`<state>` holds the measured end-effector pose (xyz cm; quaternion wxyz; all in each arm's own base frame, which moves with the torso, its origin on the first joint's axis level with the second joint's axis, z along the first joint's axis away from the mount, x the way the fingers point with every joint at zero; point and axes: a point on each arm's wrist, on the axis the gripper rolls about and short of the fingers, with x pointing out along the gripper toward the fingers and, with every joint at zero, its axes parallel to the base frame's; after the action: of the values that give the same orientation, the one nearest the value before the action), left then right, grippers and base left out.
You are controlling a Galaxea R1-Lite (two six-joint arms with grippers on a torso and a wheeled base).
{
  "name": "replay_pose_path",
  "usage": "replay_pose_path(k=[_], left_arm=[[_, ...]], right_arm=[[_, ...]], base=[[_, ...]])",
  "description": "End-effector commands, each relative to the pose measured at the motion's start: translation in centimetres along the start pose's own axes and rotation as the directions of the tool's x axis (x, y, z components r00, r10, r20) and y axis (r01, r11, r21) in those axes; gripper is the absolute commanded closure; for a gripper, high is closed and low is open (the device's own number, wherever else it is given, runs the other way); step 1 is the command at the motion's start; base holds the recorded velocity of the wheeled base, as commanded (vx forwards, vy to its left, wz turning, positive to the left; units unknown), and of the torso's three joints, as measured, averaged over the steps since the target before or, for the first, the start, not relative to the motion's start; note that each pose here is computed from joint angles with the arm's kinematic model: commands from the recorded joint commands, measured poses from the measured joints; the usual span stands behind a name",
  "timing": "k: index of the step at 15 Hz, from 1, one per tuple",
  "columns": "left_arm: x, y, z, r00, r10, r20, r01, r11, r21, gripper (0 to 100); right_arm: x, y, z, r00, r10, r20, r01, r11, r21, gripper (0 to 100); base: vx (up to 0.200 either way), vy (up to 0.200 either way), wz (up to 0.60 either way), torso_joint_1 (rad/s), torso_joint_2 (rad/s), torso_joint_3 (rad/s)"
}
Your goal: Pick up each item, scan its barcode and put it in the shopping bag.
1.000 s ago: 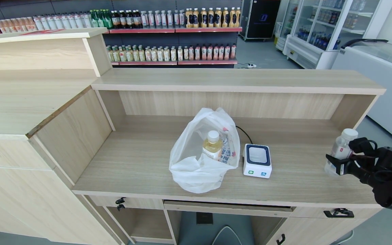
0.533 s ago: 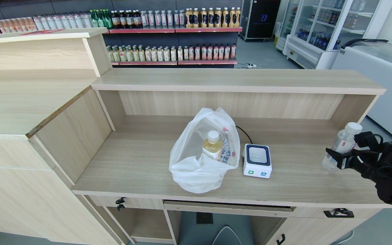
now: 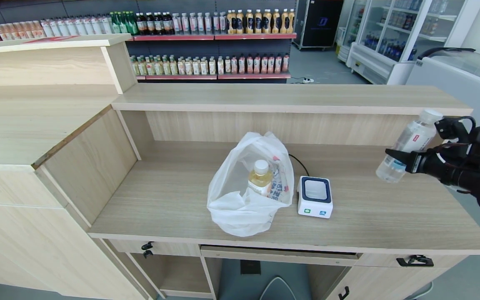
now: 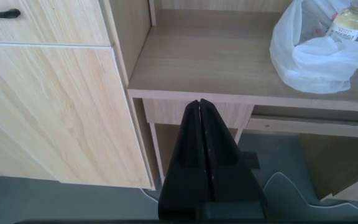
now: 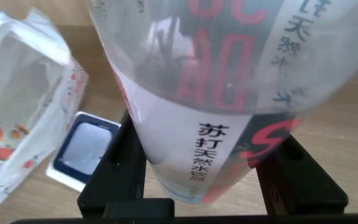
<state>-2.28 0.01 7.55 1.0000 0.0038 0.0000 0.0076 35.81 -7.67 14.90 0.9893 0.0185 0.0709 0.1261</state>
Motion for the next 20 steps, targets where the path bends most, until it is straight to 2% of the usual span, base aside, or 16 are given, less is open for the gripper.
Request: replay_pose_path(k=[1, 3, 5, 8, 11, 16, 20], left_arm=[[0.0, 0.0, 0.0, 1.000, 0.000, 0.000, 0.000, 1.000, 0.000, 100], [0.0, 0.0, 0.0, 1.000, 0.000, 0.000, 0.000, 1.000, 0.000, 100], [0.0, 0.0, 0.0, 1.000, 0.000, 0.000, 0.000, 1.000, 0.000, 100], [0.0, 0.0, 0.0, 1.000, 0.000, 0.000, 0.000, 1.000, 0.000, 100], [0.0, 0.0, 0.0, 1.000, 0.000, 0.000, 0.000, 1.000, 0.000, 100], [0.0, 0.0, 0.0, 1.000, 0.000, 0.000, 0.000, 1.000, 0.000, 100], [0.0, 0.0, 0.0, 1.000, 0.000, 0.000, 0.000, 1.000, 0.000, 100]], right_arm=[[-3.6, 6.1, 6.2, 0.991, 0.118, 0.056, -0.119, 0.993, 0.010, 100], [-4.9, 8.6, 7.8, 0.983, 0.177, 0.042, -0.179, 0.981, 0.069, 100], [-6.8, 11.9, 9.7, 0.964, 0.264, 0.036, -0.266, 0.947, 0.179, 100], [-9.1, 15.6, 11.6, 0.925, 0.377, 0.036, -0.376, 0.902, 0.212, 100], [-12.0, 18.3, 13.8, 0.889, 0.457, 0.018, -0.449, 0.865, 0.222, 100], [-15.6, 21.6, 14.3, 0.882, 0.472, 0.002, -0.459, 0.857, 0.234, 100], [-17.3, 22.4, 14.4, 0.856, 0.517, -0.015, -0.498, 0.831, 0.246, 100]], base=[[0.000, 0.000, 0.00, 0.000, 0.00, 0.000], [0.000, 0.000, 0.00, 0.000, 0.00, 0.000], [0.000, 0.000, 0.00, 0.000, 0.00, 0.000], [0.000, 0.000, 0.00, 0.000, 0.00, 0.000], [0.000, 0.000, 0.00, 0.000, 0.00, 0.000], [0.000, 0.000, 0.00, 0.000, 0.00, 0.000], [0.000, 0.000, 0.00, 0.000, 0.00, 0.000]])
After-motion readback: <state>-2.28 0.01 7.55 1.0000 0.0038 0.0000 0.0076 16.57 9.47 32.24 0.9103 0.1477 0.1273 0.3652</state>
